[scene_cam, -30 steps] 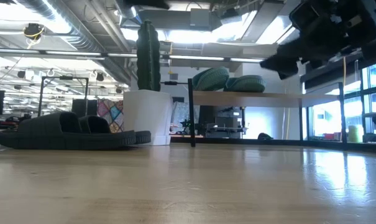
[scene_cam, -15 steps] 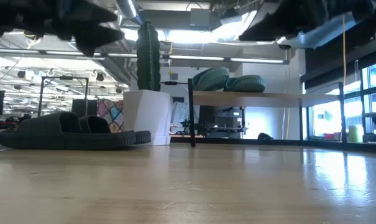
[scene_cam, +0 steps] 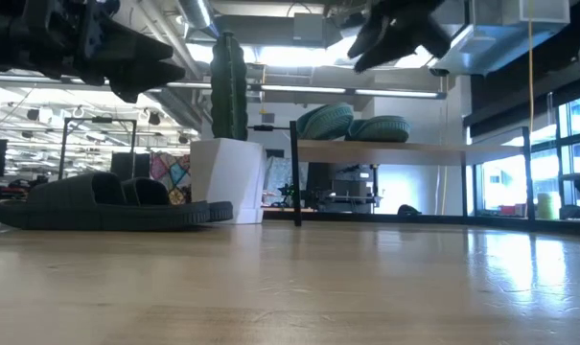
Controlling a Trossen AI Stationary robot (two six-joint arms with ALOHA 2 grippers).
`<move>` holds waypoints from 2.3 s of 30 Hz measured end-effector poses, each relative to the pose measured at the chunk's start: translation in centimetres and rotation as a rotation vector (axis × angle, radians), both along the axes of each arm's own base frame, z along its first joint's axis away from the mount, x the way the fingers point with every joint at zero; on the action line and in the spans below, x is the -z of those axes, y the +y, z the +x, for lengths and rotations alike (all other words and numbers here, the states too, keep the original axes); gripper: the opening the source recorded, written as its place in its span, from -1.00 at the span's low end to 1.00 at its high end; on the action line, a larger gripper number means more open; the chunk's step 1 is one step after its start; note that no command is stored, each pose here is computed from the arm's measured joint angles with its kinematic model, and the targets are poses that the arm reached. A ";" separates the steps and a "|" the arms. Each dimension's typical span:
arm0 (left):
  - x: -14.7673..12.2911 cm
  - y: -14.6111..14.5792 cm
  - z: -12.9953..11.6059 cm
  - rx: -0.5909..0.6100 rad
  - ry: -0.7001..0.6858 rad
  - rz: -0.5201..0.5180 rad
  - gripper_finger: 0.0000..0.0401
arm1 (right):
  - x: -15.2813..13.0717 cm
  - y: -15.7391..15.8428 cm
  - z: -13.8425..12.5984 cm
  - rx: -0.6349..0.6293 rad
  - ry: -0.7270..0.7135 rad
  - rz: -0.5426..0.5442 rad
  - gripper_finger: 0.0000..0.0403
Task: Pick and place slides into the shelf
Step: Put the green slipper on the shelf
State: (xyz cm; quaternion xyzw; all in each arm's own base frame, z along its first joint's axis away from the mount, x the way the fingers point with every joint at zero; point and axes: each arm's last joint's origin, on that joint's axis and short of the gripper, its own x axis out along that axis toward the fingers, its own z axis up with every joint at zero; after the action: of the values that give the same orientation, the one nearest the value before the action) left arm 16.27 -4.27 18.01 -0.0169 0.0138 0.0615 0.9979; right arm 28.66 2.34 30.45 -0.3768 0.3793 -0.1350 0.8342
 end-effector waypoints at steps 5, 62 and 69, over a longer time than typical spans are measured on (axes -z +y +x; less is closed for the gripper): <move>0.0 0.0 0.0 -0.003 0.003 0.005 0.17 | 1.4 -0.2 3.1 -0.049 0.214 -0.164 0.15; 0.8 0.0 -0.1 -0.003 0.079 0.032 0.17 | 5.3 -3.8 7.1 0.238 0.184 -0.061 -0.70; 1.0 0.0 -0.1 -0.003 0.099 0.038 0.17 | 5.4 -4.1 7.1 0.223 0.170 0.016 -0.71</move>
State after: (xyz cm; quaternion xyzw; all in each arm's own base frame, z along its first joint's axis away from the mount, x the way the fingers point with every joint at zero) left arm 16.19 -4.23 17.02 0.0051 0.0619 0.0643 0.9960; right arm 35.76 -1.74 25.06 -0.3356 0.4891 -0.1913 0.7820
